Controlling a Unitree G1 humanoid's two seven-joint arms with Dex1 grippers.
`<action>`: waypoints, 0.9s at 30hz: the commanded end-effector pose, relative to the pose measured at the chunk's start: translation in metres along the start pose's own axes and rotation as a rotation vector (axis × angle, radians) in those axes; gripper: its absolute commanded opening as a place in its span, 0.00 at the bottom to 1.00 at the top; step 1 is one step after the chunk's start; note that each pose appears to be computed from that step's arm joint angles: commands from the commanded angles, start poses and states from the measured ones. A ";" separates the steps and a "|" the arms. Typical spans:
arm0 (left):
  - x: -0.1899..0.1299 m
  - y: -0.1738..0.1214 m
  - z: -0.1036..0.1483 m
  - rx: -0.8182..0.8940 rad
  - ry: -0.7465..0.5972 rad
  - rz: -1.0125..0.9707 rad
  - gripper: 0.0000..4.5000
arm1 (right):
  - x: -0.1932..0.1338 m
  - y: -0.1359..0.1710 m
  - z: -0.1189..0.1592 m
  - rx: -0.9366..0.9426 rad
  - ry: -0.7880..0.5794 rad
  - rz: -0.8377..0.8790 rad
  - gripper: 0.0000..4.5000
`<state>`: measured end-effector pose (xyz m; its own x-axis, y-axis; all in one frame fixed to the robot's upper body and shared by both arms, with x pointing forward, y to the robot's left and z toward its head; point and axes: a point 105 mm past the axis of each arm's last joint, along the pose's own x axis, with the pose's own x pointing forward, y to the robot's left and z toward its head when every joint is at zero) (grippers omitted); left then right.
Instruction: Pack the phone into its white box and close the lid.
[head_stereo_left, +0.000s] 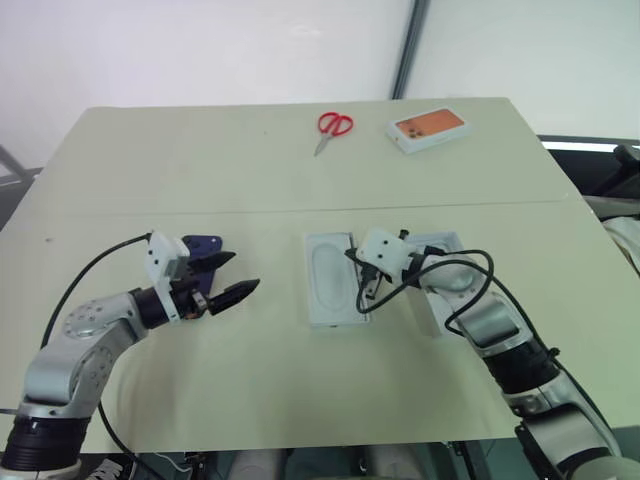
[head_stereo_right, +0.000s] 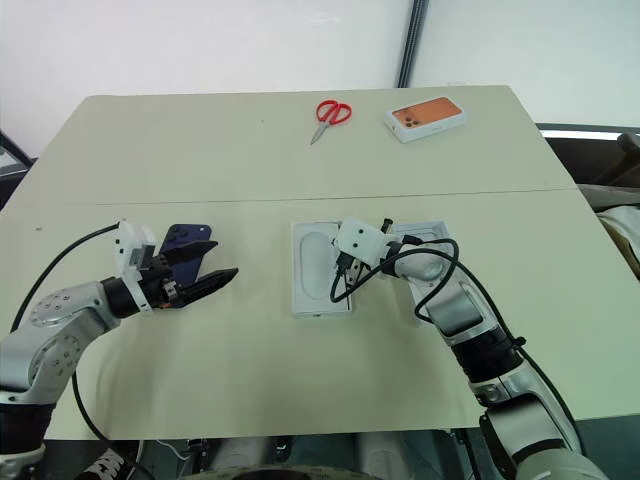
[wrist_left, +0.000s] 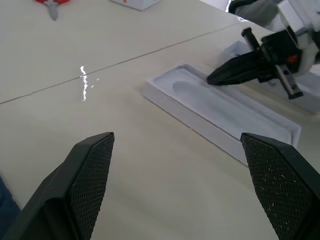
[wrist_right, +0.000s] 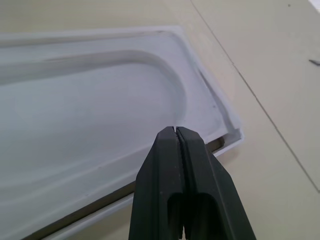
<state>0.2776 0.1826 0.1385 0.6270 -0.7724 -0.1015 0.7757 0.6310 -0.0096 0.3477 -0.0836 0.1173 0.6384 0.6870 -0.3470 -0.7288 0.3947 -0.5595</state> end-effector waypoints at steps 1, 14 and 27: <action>-0.005 0.001 0.012 0.079 -0.032 -0.008 0.96 | 0.003 0.001 0.017 -0.073 -0.043 0.019 0.01; -0.001 -0.001 0.016 0.085 -0.058 0.003 0.96 | 0.006 0.031 -0.014 -0.147 0.052 0.129 0.01; 0.002 0.003 0.017 0.087 -0.066 0.024 0.96 | 0.000 0.001 0.025 -0.142 -0.052 0.051 0.01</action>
<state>0.2816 0.1802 0.1462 0.6363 -0.7694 -0.0569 0.7715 0.6348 0.0432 0.3391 -0.0714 0.1084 0.5707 0.7111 -0.4106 -0.7541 0.2558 -0.6049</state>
